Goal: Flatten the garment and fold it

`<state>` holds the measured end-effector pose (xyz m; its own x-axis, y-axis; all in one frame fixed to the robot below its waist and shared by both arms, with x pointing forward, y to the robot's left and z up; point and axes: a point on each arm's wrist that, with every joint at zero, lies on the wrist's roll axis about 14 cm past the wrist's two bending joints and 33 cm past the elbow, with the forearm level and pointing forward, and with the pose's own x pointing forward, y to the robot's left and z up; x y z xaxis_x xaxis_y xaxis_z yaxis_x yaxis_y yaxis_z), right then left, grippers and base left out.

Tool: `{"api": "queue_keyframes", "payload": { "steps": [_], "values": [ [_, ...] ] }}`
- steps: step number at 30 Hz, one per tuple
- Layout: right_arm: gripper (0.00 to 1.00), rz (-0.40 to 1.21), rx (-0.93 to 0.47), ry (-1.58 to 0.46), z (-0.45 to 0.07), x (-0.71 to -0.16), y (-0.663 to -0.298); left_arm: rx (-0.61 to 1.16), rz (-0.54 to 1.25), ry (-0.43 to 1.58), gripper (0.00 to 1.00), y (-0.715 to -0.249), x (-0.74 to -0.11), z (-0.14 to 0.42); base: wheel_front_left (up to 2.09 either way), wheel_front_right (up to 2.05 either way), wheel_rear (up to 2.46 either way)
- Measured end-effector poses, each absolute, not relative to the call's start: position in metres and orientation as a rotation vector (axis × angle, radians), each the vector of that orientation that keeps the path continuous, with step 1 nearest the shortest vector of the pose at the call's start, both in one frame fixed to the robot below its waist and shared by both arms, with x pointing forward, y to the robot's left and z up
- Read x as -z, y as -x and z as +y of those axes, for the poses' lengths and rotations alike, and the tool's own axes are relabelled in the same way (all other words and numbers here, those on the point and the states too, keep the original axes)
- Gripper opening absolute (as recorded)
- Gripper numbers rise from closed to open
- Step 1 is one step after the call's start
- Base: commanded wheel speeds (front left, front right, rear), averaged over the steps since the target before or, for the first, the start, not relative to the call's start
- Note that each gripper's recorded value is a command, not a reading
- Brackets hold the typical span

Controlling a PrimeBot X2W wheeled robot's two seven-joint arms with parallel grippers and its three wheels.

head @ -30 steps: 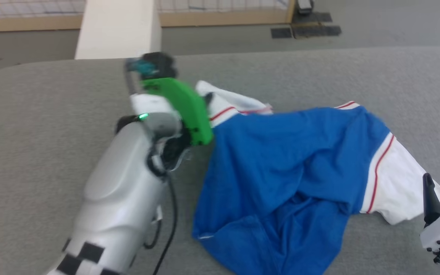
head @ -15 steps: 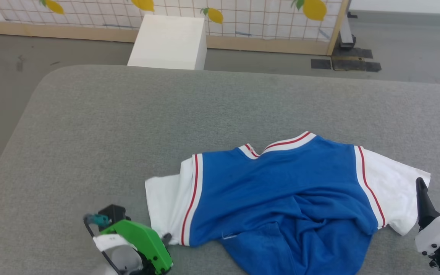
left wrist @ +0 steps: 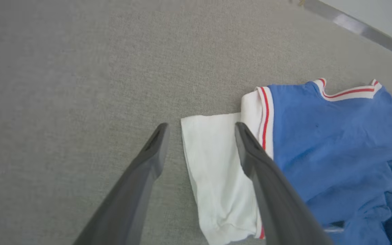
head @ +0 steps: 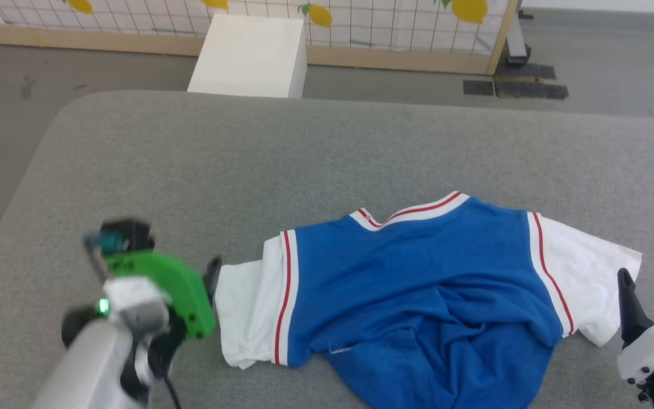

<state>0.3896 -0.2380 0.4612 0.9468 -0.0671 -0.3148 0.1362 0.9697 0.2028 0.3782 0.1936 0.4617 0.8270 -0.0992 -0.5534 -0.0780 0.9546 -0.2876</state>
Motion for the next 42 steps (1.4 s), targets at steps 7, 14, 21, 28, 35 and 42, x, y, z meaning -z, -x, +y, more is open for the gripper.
{"api": "queue_keyframes", "payload": {
  "steps": [7,14,21,28,35,42],
  "values": [
    [1.00,0.346,0.098,-0.224,-0.234,-0.449,-0.396,0.119,0.785,-0.001,1.00,-0.407,-0.441,0.188,0.00,0.00,0.00],
    [1.00,0.370,0.129,-0.219,-0.244,-0.438,-0.401,0.154,1.049,-0.071,1.00,-0.393,-0.379,0.180,0.00,0.00,0.00],
    [1.00,0.399,0.167,-0.215,-0.255,-0.428,-0.396,0.170,1.163,-0.055,0.00,-0.392,-0.364,0.174,0.00,0.00,0.00],
    [1.00,0.388,0.148,-0.219,-0.249,-0.431,-0.403,0.178,1.081,0.096,0.00,-0.400,-0.375,0.157,0.00,0.00,0.00],
    [1.00,0.537,0.160,-0.063,-0.272,-0.442,-0.421,0.099,0.761,0.336,0.00,-0.424,-0.422,0.158,0.00,0.00,0.00],
    [1.00,0.776,0.146,0.153,-0.295,-0.442,-0.446,0.080,0.651,0.405,0.00,-0.419,-0.440,0.154,0.00,0.00,0.00]
  ]
}}
